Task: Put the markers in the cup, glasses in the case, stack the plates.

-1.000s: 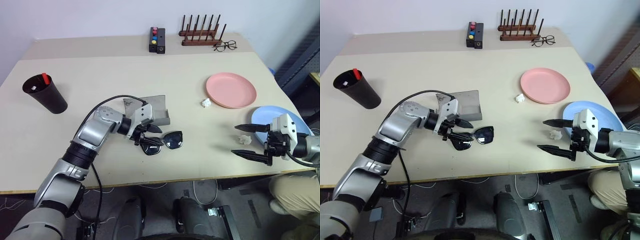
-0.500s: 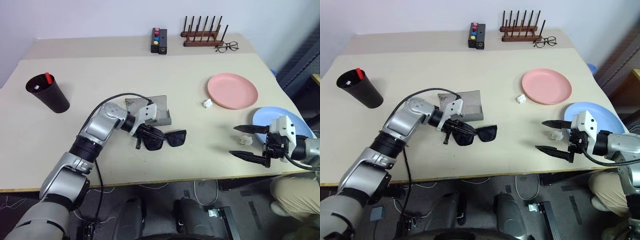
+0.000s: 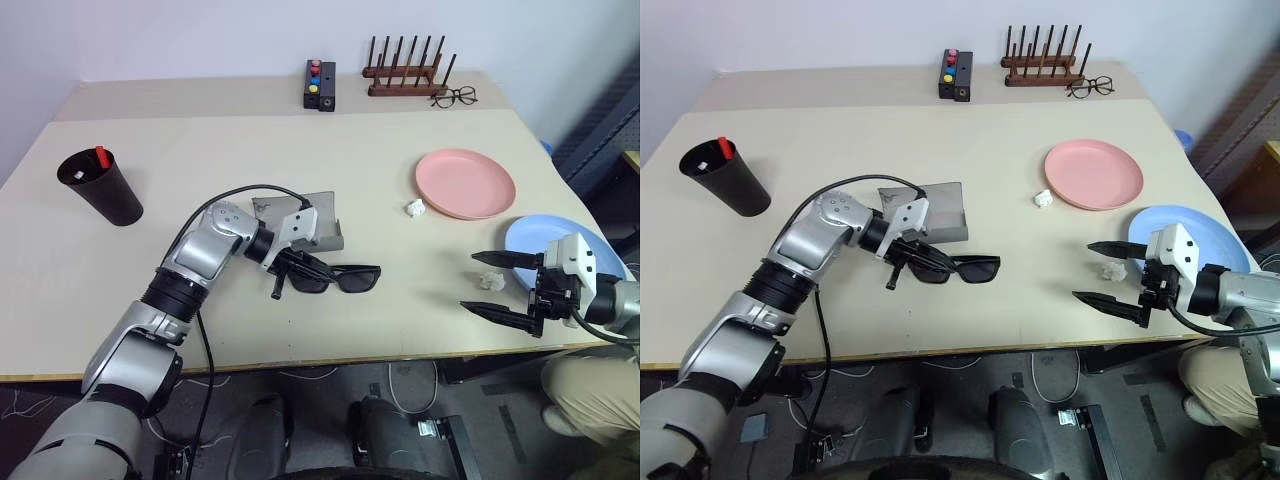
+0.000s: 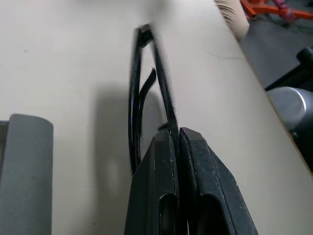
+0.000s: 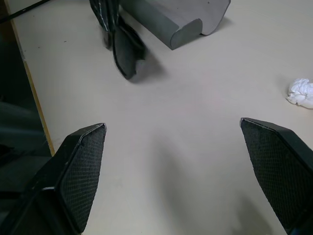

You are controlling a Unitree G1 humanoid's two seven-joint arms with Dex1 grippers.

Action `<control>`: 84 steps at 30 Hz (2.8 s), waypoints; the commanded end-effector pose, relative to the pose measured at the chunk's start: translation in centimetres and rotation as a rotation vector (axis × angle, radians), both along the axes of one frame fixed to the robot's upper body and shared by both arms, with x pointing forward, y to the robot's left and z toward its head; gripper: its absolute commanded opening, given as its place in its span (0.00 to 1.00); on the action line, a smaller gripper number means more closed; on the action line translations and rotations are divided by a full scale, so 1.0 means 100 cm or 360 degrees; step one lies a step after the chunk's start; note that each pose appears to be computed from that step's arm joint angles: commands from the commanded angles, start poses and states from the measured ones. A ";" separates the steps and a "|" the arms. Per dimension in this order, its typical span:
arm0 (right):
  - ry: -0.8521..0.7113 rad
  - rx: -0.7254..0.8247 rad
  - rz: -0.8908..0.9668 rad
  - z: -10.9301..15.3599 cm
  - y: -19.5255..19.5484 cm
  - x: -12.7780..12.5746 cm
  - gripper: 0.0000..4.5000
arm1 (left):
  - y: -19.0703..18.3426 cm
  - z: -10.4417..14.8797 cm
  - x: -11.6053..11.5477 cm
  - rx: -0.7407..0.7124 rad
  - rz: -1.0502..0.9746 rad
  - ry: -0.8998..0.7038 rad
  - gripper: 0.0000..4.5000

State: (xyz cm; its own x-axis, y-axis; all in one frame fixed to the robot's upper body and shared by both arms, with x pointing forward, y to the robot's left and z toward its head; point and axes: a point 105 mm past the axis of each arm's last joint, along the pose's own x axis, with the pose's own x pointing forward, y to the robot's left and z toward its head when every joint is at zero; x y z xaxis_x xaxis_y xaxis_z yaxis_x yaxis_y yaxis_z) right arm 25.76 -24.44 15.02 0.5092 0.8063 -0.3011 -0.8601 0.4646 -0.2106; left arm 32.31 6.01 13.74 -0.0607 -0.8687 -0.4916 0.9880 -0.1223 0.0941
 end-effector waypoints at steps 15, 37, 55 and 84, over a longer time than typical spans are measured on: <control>-0.0100 0.0054 0.0156 0.008 0.023 0.021 1.00 | 0.069 0.073 0.073 -0.0070 0.0558 -0.0250 0.01; -0.0336 0.0266 0.0234 0.043 0.046 0.049 1.00 | 0.074 0.039 0.064 0.0046 0.0456 -0.0125 0.01; -0.0346 0.0278 0.0220 0.042 0.047 0.047 1.00 | 0.062 0.035 0.055 0.0137 0.0281 -0.0022 0.01; -0.0355 0.0273 0.0207 0.042 0.050 0.052 1.00 | 0.068 0.087 0.084 -0.0228 0.0653 -0.0324 0.28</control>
